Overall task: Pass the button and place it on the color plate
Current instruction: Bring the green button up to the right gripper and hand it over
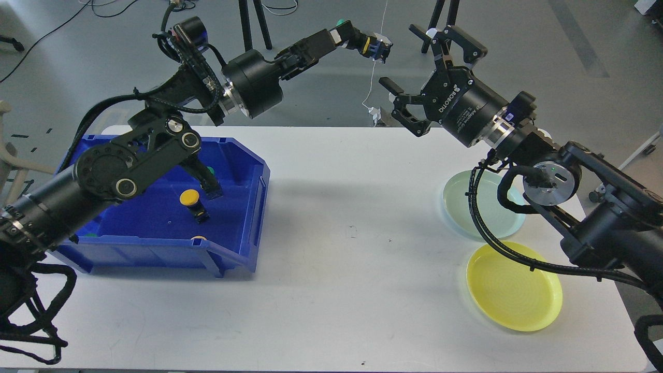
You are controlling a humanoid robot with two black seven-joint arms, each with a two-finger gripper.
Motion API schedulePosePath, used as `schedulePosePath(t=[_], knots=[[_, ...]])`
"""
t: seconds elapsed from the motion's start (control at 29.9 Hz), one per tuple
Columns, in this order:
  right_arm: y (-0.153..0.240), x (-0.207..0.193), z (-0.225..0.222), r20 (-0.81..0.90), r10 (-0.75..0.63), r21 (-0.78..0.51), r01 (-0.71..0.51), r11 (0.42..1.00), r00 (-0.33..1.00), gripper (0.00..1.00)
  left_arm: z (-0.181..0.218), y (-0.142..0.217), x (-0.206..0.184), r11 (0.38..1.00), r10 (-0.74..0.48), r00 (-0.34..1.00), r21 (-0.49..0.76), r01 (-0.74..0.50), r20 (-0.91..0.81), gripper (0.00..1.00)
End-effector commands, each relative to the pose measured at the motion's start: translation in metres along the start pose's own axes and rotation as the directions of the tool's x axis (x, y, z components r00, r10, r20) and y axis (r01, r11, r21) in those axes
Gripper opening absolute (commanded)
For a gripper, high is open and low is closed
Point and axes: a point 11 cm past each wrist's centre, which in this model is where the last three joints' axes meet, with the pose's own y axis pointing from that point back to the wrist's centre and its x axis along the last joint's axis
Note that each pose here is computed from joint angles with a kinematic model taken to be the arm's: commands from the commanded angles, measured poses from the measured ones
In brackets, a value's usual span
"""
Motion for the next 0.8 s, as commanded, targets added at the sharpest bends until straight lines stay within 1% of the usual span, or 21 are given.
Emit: schedulePosePath(t=[0.0, 0.1, 0.17, 0.3, 0.4, 0.5, 0.54, 0.64, 0.77], knots=[[-0.0090, -0.0098, 0.0044, 0.018, -0.026, 0.005, 0.026, 1.000, 1.000, 0.87, -0.0006, -0.0005, -0.0019, 1.000, -0.003, 1.000, 0.001, 0.003, -0.004, 0.33], [-0.0109, -0.0085, 0.0041, 0.017, -0.022, 0.006, 0.022, 1.000, 1.000, 0.86, -0.0013, -0.0004, -0.0032, 1.000, -0.003, 1.000, 0.002, 0.003, -0.006, 0.33], [-0.0125, -0.0090, 0.0024, 0.013, -0.024, 0.008, 0.024, 1.000, 1.000, 0.84, -0.0019, -0.0002, -0.0046, 1.000, -0.004, 1.000, 0.003, 0.004, -0.009, 0.33], [-0.0133, -0.0078, 0.0021, 0.010, -0.021, 0.006, 0.021, 1.000, 1.000, 0.72, -0.0016, -0.0013, -0.0064, 1.000, -0.008, 1.000, 0.000, 0.008, -0.009, 0.33], [-0.0132, -0.0077, 0.0029, 0.011, -0.022, 0.000, 0.022, 1.000, 1.000, 0.59, -0.0010, -0.0013, -0.0063, 1.000, -0.010, 1.000, -0.002, 0.010, -0.007, 0.33], [-0.0128, -0.0074, 0.0039, 0.012, -0.021, -0.006, 0.021, 1.000, 1.000, 0.39, -0.0010, -0.0013, -0.0064, 1.000, -0.011, 1.000, -0.002, 0.011, -0.006, 0.33], [-0.0128, -0.0075, 0.0048, 0.012, -0.021, -0.010, 0.022, 1.000, 1.000, 0.35, -0.0022, -0.0004, -0.0062, 1.000, -0.010, 1.000, 0.002, 0.010, -0.006, 0.33], [-0.0124, -0.0075, 0.0053, 0.012, -0.024, -0.011, 0.024, 1.000, 1.000, 0.23, -0.0019, -0.0007, -0.0059, 1.000, -0.012, 1.000, 0.002, 0.012, -0.004, 0.33], [-0.0127, -0.0071, 0.0048, 0.012, -0.021, -0.010, 0.022, 1.000, 1.000, 0.14, -0.0017, -0.0007, -0.0059, 1.000, -0.011, 1.000, 0.001, 0.011, -0.005, 0.33]])
